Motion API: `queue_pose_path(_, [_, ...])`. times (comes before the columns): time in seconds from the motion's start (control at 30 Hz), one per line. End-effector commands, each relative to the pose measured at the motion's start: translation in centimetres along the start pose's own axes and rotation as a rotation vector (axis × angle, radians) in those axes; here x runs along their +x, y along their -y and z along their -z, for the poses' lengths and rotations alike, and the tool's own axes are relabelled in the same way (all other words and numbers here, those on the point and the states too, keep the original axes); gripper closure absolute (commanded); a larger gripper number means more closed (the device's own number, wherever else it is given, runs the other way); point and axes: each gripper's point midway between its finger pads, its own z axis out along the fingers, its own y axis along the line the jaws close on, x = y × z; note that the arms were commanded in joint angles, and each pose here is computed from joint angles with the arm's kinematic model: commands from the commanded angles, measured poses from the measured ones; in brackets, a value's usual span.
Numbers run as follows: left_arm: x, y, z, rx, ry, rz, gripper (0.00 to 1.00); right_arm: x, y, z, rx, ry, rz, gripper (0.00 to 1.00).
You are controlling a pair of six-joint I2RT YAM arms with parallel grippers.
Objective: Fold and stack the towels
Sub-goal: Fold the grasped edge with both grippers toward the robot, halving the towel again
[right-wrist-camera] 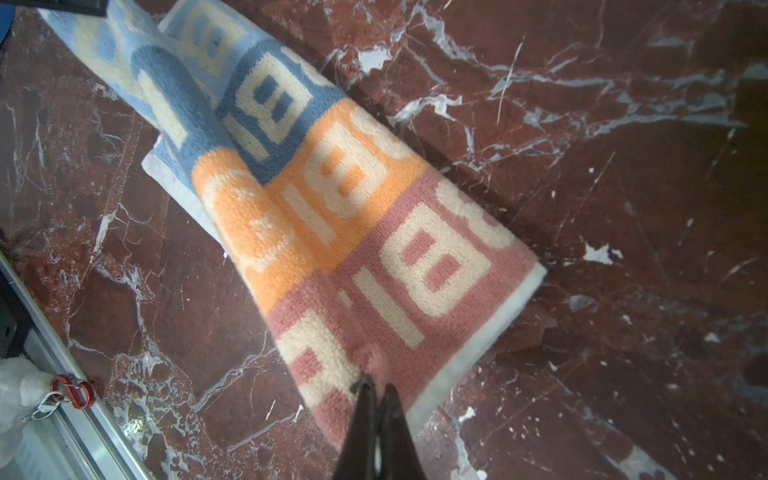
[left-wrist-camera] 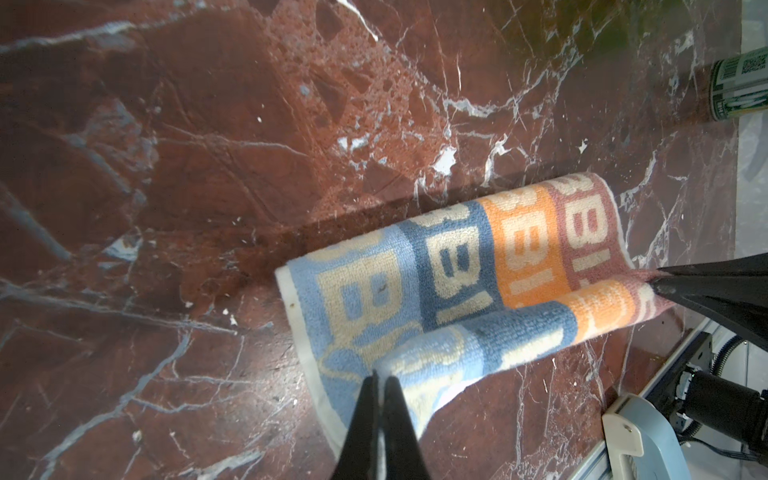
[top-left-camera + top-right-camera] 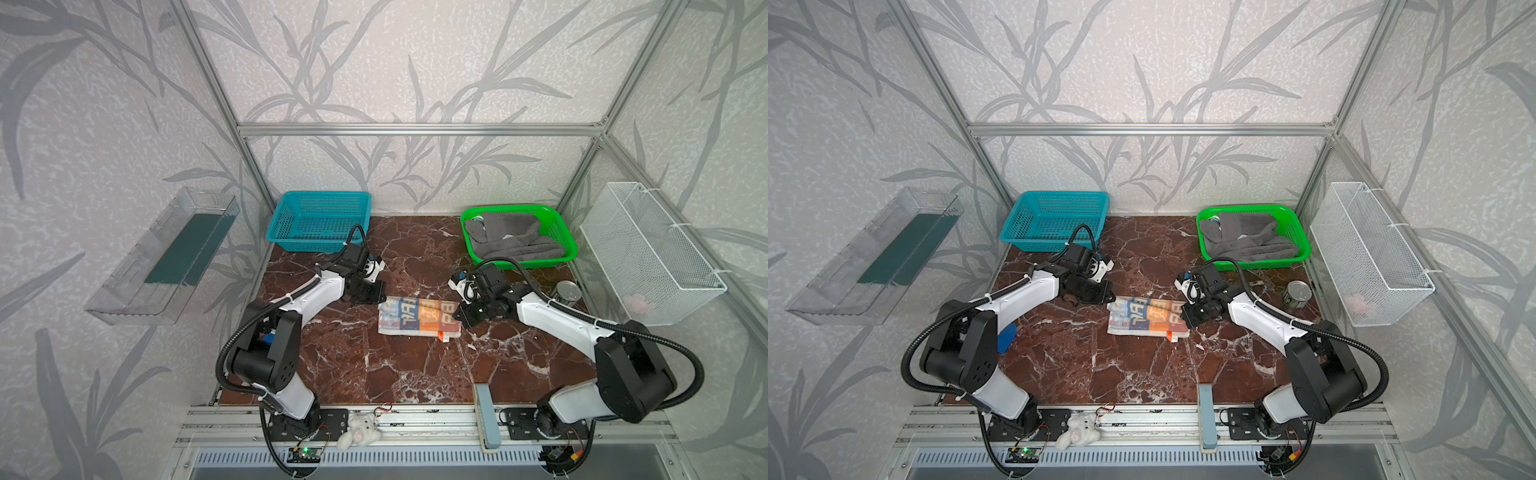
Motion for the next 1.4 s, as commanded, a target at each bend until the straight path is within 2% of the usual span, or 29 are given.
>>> queue_pose_path(0.0, [1.0, 0.5, 0.5, 0.008, -0.017, 0.008, 0.98, 0.8, -0.1, 0.7, 0.013, -0.001, -0.013, 1.00])
queue_pose_path(0.53, [2.7, 0.2, -0.1, -0.005, -0.070, 0.033, 0.97, 3.1, -1.6, -0.6, -0.029, -0.077, -0.098, 0.98])
queue_pose_path(0.7, [3.4, 0.1, -0.7, 0.006, -0.105, 0.046, 0.94, 4.0, -0.8, -1.0, 0.019, -0.130, -0.135, 0.97])
queue_pose_path(0.77, [3.7, 0.0, -0.9, 0.003, -0.121, 0.053, 0.89, 4.3, -0.3, -1.2, 0.048, -0.151, -0.144, 0.94])
queue_pose_path(0.93, [4.4, -0.5, -0.9, -0.025, -0.146, 0.068, 0.68, 4.6, -0.1, -1.2, 0.065, -0.183, -0.156, 0.87])
queue_pose_path(1.13, [4.2, -2.1, 0.3, -0.137, -0.084, 0.075, 0.54, 4.4, -0.8, -0.2, 0.040, -0.188, -0.153, 0.72])
queue_pose_path(1.3, [2.9, -2.1, 1.8, -0.176, -0.054, 0.068, 0.48, 3.7, -1.0, 1.7, 0.059, -0.154, -0.117, 0.58])
queue_pose_path(1.37, [2.2, -1.8, 2.4, -0.175, -0.029, 0.064, 0.36, 2.9, -1.1, 2.5, 0.071, -0.111, -0.097, 0.54])
